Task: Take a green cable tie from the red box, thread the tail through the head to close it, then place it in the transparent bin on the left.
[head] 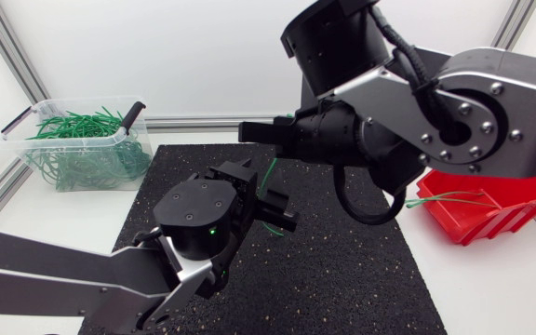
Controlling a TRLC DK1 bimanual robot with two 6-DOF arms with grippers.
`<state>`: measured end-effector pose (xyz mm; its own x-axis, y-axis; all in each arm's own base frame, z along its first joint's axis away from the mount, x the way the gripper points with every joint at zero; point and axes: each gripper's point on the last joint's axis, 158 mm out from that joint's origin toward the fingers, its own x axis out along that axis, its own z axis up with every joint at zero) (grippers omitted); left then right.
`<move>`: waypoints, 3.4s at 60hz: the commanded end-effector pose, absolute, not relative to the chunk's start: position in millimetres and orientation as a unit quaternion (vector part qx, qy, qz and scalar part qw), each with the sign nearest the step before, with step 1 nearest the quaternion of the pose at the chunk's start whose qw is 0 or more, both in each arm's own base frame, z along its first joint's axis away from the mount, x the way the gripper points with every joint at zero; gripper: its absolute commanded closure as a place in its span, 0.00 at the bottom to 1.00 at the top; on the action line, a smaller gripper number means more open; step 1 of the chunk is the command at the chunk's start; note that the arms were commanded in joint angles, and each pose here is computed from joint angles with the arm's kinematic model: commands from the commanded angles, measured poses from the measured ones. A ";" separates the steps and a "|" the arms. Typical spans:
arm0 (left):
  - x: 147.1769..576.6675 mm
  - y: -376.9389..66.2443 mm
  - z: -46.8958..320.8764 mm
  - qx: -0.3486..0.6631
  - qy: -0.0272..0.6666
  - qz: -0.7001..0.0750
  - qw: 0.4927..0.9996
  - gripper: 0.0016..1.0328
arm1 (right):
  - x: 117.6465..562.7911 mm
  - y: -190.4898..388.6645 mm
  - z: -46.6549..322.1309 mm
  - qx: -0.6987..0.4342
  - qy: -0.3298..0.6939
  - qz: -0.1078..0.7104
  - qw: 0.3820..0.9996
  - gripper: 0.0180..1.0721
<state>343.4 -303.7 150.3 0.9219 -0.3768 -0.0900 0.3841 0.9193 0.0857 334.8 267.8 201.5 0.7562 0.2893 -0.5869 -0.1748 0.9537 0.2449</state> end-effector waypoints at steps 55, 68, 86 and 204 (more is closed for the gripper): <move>348.1 -311.3 157.1 0.077 0.019 -0.192 0.978 0.96 | 336.5 274.1 206.9 0.086 0.284 0.153 0.942 0.94; 348.5 -309.0 161.6 0.076 0.015 -0.191 0.979 0.96 | 336.9 275.5 215.9 0.095 0.277 0.176 0.940 0.80; 352.4 -298.5 181.4 0.069 -0.002 -0.198 0.978 0.96 | 345.4 259.6 243.2 0.125 0.266 0.222 0.930 0.64; 244.2 -320.4 245.2 -0.185 0.186 -0.511 0.819 0.96 | 207.5 294.7 178.6 -0.012 0.267 0.716 0.645 0.64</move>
<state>248.6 -315.7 223.8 0.4252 -0.8913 -0.1578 0.7596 0.4461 -0.4732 211.8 292.3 191.8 -0.1485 0.9245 -0.3510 -0.9371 -0.0181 0.3487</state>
